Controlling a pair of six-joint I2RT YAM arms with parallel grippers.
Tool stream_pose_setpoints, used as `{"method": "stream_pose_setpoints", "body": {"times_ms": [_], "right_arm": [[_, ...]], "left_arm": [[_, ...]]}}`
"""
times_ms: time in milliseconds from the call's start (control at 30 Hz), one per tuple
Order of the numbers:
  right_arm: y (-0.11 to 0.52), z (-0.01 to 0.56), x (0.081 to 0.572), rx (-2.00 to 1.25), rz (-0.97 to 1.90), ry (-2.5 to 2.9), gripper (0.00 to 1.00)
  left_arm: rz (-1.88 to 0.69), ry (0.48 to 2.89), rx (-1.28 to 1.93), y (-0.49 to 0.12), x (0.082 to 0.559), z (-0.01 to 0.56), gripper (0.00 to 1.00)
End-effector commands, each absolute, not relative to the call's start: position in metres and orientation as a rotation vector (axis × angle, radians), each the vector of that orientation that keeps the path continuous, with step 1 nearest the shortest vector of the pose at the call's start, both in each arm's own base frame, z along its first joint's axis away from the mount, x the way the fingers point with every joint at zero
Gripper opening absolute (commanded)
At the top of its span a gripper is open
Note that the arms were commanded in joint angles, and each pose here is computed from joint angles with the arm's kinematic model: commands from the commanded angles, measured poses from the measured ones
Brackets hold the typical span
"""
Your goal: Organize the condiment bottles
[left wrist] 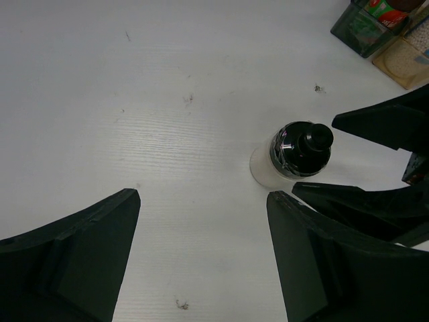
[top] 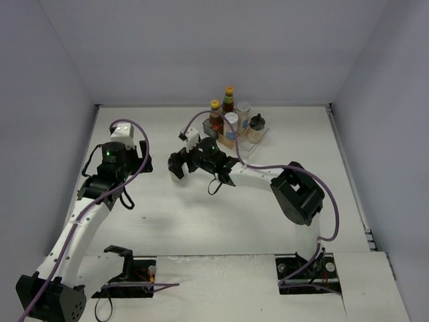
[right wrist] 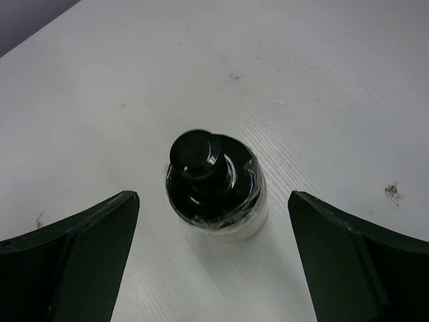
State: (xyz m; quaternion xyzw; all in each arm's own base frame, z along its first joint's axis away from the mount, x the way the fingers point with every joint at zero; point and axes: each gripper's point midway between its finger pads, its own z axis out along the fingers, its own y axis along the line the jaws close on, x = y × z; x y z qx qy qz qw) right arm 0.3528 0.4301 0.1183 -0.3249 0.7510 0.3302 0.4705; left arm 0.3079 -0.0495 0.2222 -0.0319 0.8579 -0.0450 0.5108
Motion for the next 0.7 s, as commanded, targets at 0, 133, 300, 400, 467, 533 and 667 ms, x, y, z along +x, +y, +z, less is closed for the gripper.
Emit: {"method": "stream_pose_setpoints", "body": {"times_ms": [0, 133, 300, 400, 467, 533, 667], "right_arm": [[0.457, 0.167, 0.367, -0.783, 0.873, 1.678, 1.0], [0.465, 0.149, 0.372, -0.792, 0.874, 1.71, 0.99], [0.467, 0.14, 0.373, -0.8, 0.866, 1.724, 0.86], [0.466, 0.139, 0.374, -0.793, 0.852, 1.732, 0.68], [0.46, 0.143, 0.376, -0.773, 0.823, 1.731, 0.48], [0.451, 0.15, 0.376, -0.759, 0.789, 1.719, 0.35], [0.426, 0.169, 0.384, -0.707, 0.69, 1.703, 0.04]], "left_arm": [[-0.111, 1.972, -0.093, -0.047, 0.316, 0.248, 0.77], [-0.11, 1.974, -0.092, -0.047, 0.316, 0.249, 0.77], [-0.107, 1.975, -0.094, -0.046, 0.316, 0.248, 0.77], [-0.109, 1.975, -0.094, -0.046, 0.316, 0.249, 0.77], [-0.108, 1.978, -0.094, -0.046, 0.316, 0.248, 0.77], [-0.108, 1.978, -0.094, -0.046, 0.316, 0.248, 0.77], [-0.108, 1.981, -0.093, -0.046, 0.316, 0.247, 0.77]]}}
